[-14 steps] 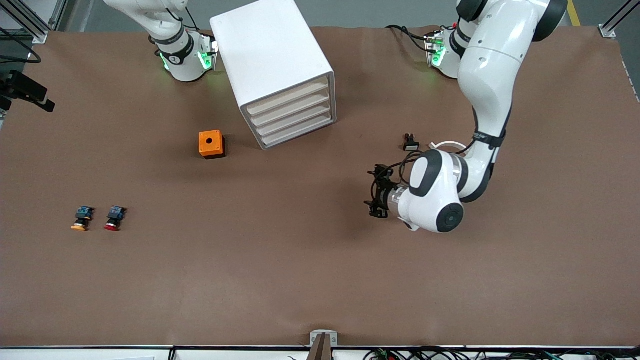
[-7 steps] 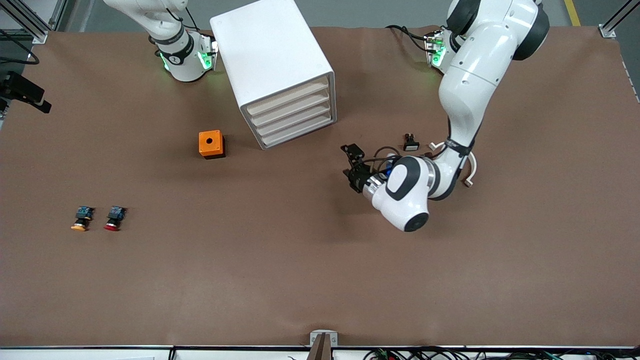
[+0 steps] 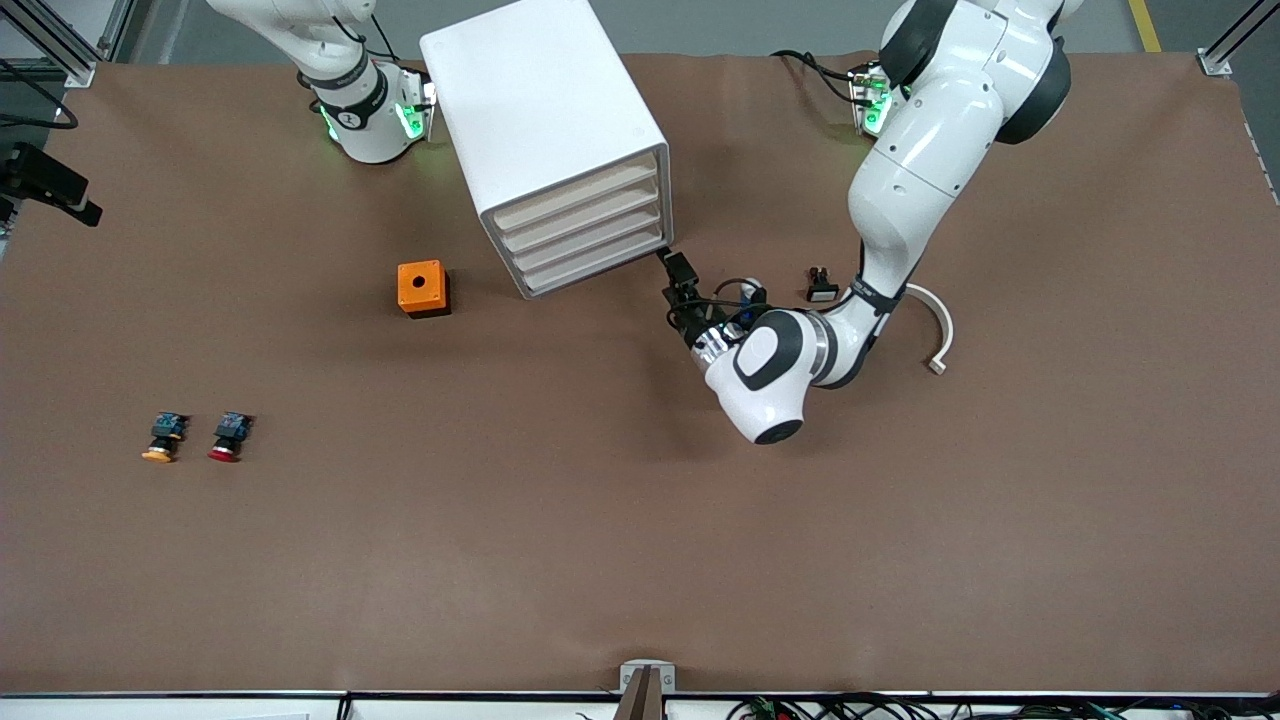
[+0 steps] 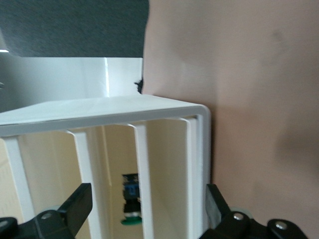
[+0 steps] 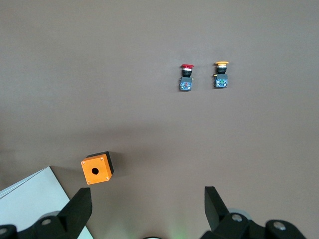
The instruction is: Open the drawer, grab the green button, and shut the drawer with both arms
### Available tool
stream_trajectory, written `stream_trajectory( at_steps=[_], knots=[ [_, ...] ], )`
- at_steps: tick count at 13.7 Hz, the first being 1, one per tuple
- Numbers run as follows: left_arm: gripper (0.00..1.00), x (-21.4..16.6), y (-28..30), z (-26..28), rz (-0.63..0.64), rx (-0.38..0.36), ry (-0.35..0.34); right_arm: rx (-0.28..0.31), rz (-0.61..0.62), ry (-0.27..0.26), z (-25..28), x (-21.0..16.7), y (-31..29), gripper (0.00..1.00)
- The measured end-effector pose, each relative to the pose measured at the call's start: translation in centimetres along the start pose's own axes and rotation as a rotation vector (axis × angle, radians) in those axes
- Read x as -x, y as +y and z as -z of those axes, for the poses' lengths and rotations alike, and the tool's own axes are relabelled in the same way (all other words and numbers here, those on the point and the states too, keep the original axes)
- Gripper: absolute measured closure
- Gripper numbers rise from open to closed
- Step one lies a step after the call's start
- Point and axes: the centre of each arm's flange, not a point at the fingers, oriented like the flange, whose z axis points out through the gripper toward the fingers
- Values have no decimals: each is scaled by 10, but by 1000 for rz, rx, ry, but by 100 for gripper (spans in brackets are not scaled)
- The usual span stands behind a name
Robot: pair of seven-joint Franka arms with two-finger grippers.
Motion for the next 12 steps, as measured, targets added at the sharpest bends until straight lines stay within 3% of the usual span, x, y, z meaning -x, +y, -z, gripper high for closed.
stream_trajectory(
  at_steps=[2, 5, 8, 12],
  knots=[
    [5, 4, -2, -15, -1, -20, 27, 0, 0, 0, 0, 0, 0, 0],
    [33, 6, 6, -39, 11, -40, 61, 0, 0, 2, 1, 0, 0, 0],
    [37, 9, 10, -60, 18, -71, 80, 0, 0, 4, 2, -1, 0, 0],
    [38, 14, 4, -95, 13, -114, 144, 1, 1, -81, -48, -33, 0, 0]
  ],
)
